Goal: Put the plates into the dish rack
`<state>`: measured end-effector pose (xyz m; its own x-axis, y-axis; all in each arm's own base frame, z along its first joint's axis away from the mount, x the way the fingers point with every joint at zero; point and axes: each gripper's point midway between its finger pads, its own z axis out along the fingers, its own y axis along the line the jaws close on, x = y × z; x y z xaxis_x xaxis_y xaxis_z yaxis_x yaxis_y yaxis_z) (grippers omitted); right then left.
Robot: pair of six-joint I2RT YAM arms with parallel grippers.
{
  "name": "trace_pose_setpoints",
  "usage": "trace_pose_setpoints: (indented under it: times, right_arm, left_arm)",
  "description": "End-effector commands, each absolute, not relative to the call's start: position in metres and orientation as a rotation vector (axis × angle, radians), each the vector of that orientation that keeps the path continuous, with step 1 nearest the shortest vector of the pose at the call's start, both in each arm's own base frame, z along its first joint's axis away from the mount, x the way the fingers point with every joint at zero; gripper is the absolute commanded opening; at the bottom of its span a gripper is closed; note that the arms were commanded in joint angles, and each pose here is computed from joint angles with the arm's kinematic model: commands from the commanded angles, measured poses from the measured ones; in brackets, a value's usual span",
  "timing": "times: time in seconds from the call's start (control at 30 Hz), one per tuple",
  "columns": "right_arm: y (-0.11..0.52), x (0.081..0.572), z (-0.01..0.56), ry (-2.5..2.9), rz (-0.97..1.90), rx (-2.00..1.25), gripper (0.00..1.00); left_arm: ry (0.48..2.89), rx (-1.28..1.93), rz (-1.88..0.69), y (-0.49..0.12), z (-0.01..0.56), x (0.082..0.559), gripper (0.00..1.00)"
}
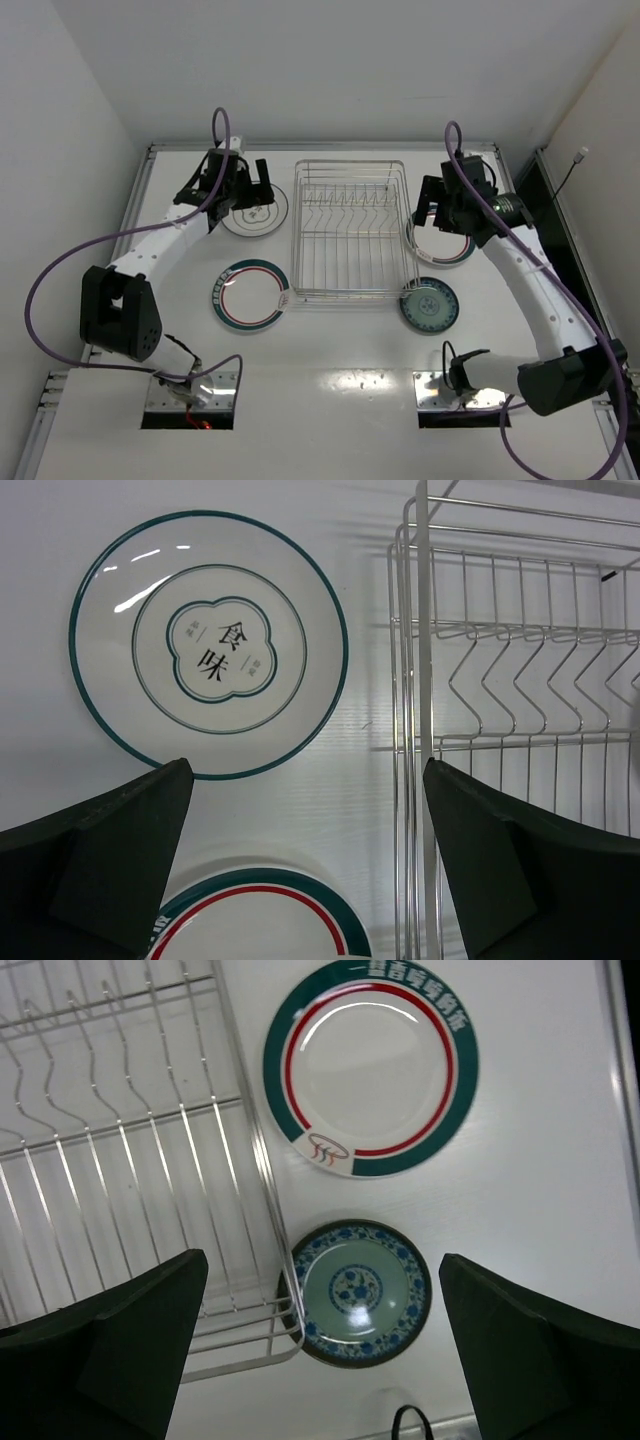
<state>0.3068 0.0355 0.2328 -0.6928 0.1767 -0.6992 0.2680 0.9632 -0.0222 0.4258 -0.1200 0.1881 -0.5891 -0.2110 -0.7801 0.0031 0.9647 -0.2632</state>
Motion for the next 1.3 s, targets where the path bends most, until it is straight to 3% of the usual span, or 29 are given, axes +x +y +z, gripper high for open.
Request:
trace_pose_setpoints:
  times: [0.0, 0.17, 0.27, 0.47, 0.9, 1.0, 1.2, 1.27]
  right_arm:
    - [0.054, 0.326, 0.235, 2.279, 0.011, 0.226, 0.99]
    - [0.027, 0.348, 0.17, 2.333, 0.346, 0.439, 0.99]
    - [0.006, 0.351, 0.148, 2.276, 0.588, 0.603, 0.93]
    - [-0.027, 0.354, 0.1, 2.276, 0.709, 0.841, 0.84]
    - [-0.05, 0.327, 0.04, 2.406, 0.605, 1.069, 0.8]
    - [-0.047, 0.327, 0.028, 2.418, 0.638, 1.141, 0.71]
    - [-0.044, 0.334, 0.004, 2.429, 0.665, 1.227, 0.68]
    - [-0.046, 0.339, 0.004, 2.416, 0.667, 1.23, 0.63]
  left_arm:
    - [2.08, -0.156, -0.271, -0.111, 0.227, 0.43, 1.0]
    - [2.072, -0.143, -0.252, -0.106, 0.234, 0.419, 1.0]
    - [2.059, -0.148, -0.247, -0.103, 0.235, 0.413, 1.0]
    - [2.092, -0.136, -0.258, -0.107, 0.226, 0.415, 1.0]
    - [2.112, -0.15, -0.226, -0.104, 0.221, 0.42, 1.0]
    - [2.139, -0.266, -0.1, -0.083, 0.216, 0.421, 1.0]
    - [2.146, -0.362, 0.031, -0.062, 0.213, 0.417, 1.0]
    - [2.143, -0.367, 0.04, -0.06, 0.214, 0.417, 1.0]
